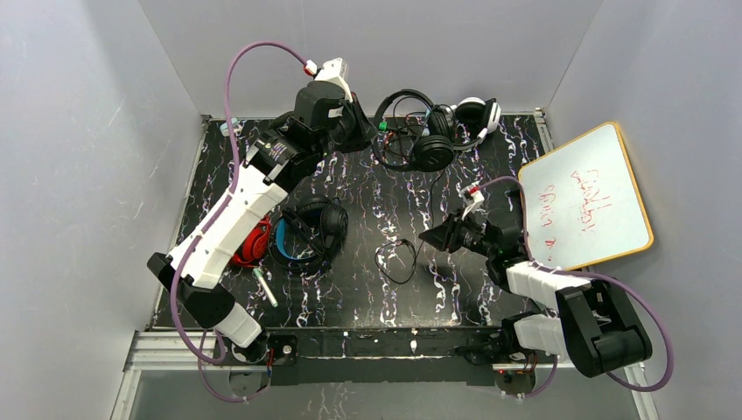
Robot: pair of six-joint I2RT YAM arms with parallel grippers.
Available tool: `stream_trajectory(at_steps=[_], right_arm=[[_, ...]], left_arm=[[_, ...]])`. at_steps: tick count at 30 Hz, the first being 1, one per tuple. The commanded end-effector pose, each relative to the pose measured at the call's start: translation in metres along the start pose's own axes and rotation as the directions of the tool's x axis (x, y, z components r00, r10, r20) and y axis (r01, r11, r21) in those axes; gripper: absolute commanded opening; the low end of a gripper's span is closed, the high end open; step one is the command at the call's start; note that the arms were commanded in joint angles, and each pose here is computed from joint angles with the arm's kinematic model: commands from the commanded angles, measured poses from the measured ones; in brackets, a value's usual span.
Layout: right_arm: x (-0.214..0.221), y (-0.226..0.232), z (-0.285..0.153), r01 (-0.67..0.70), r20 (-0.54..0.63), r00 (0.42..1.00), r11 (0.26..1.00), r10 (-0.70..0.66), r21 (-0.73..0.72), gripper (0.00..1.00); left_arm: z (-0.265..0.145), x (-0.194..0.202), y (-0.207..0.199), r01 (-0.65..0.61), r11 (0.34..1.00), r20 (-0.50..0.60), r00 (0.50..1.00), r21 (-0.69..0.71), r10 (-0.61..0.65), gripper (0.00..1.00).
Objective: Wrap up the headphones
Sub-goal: Wrap the headphones cable around the headphones.
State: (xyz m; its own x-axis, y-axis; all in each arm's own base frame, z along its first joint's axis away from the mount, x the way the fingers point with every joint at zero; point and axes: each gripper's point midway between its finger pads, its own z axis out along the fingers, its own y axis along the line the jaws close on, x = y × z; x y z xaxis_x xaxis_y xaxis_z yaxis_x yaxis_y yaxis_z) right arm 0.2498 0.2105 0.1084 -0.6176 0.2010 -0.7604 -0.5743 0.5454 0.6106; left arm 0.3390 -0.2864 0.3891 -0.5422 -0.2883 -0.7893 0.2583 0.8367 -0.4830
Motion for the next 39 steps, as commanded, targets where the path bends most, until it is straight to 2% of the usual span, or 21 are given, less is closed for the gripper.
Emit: stream_trajectory(at_steps=[1, 3, 5, 10, 15, 22, 25, 31, 39], right_arm=[[-0.027, 0.011, 0.012, 0.053, 0.065, 0.997, 0.998, -0.051, -0.039, 0.31], [-0.026, 0.01, 0.014, 0.047, 0.058, 0.997, 0.998, -0.045, -0.039, 0.21], [-0.023, 0.012, 0.016, 0.044, 0.046, 0.998, 0.998, -0.042, -0.047, 0.02], [-0.005, 0.025, 0.019, 0.069, -0.015, 0.997, 0.993, -0.071, -0.097, 0.01], [0.02, 0.032, 0.013, 0.066, -0.075, 0.994, 0.992, -0.074, -0.105, 0.01], [0.052, 0.03, 0.009, 0.014, -0.179, 0.983, 0.996, -0.029, -0.084, 0.01], [0.06, 0.033, 0.013, 0.005, -0.217, 0.976, 0.996, -0.024, -0.09, 0.01], [0.071, 0.063, 0.026, 0.026, -0.301, 0.951, 0.987, -0.074, -0.16, 0.01], [0.044, 0.116, 0.03, 0.09, -0.331, 0.929, 0.97, -0.164, -0.227, 0.01]], left_arm=[[-0.007, -0.017, -0.007, 0.043, 0.999, 0.056, 0.997, 0.015, -0.044, 0.0], [-0.006, -0.018, -0.006, 0.047, 0.999, 0.057, 0.997, 0.01, -0.047, 0.0], [-0.005, -0.018, -0.004, 0.058, 0.998, 0.054, 0.997, 0.002, -0.058, 0.0], [0.011, -0.019, 0.007, 0.142, 0.989, 0.012, 0.99, -0.044, -0.141, 0.0], [0.04, -0.02, 0.03, 0.271, 0.959, -0.037, 0.961, -0.086, -0.275, 0.0], [0.055, -0.037, 0.027, 0.37, 0.929, -0.043, 0.928, -0.003, -0.369, 0.0], [0.06, -0.039, 0.032, 0.412, 0.911, -0.044, 0.91, -0.014, -0.412, 0.0], [0.073, -0.029, 0.072, 0.46, 0.872, 0.054, 0.888, -0.171, -0.458, 0.0], [0.076, -0.023, 0.148, 0.386, 0.817, 0.241, 0.92, -0.429, -0.308, 0.0]])
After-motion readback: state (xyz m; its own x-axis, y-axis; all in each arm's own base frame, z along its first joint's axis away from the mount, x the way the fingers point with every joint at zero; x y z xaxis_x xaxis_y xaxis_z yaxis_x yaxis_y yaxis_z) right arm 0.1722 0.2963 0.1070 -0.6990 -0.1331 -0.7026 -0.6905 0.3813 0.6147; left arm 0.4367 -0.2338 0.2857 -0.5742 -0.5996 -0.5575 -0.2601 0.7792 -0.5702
